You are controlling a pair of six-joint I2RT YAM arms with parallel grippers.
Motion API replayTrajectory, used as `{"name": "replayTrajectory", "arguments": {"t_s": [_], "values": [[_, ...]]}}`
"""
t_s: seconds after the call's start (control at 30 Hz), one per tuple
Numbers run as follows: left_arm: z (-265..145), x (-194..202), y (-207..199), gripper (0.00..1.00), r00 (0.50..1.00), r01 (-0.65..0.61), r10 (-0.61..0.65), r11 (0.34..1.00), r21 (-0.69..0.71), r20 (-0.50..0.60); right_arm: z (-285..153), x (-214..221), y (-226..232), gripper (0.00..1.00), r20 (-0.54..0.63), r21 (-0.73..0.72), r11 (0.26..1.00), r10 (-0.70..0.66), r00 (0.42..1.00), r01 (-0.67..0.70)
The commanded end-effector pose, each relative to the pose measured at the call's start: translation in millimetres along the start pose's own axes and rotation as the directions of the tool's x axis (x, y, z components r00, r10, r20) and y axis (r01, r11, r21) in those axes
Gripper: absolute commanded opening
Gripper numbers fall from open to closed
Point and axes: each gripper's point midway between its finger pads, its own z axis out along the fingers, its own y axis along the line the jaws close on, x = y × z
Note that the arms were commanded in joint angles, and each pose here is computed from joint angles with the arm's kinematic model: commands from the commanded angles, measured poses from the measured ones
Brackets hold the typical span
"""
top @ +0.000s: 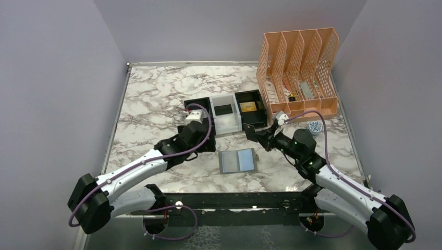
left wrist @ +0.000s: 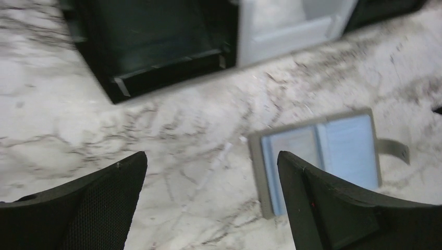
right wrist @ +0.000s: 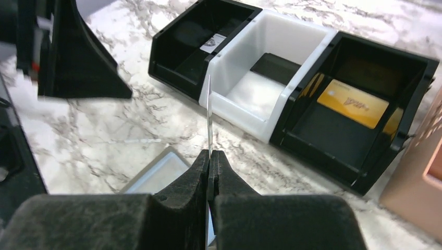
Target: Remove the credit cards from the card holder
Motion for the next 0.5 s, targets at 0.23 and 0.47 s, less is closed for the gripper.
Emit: {"name": "replayTrajectory", "arguments": {"t_s": [0.23,0.47], "values": [[-40,-54,98,0.99,0.992,0.092,-0.065,0.962,-0.257,0.111,42,-47,5,0.01,0.058,-0.129,0.873,-0.466,0.883,0.47],[-78,-87,113,0.99,0.97,0.056,0.025,0.945,-0.323,0.242,83,-45,5,0.01,-0.016,-0.177,0.791,-0.598,0.802,0.586]]}}
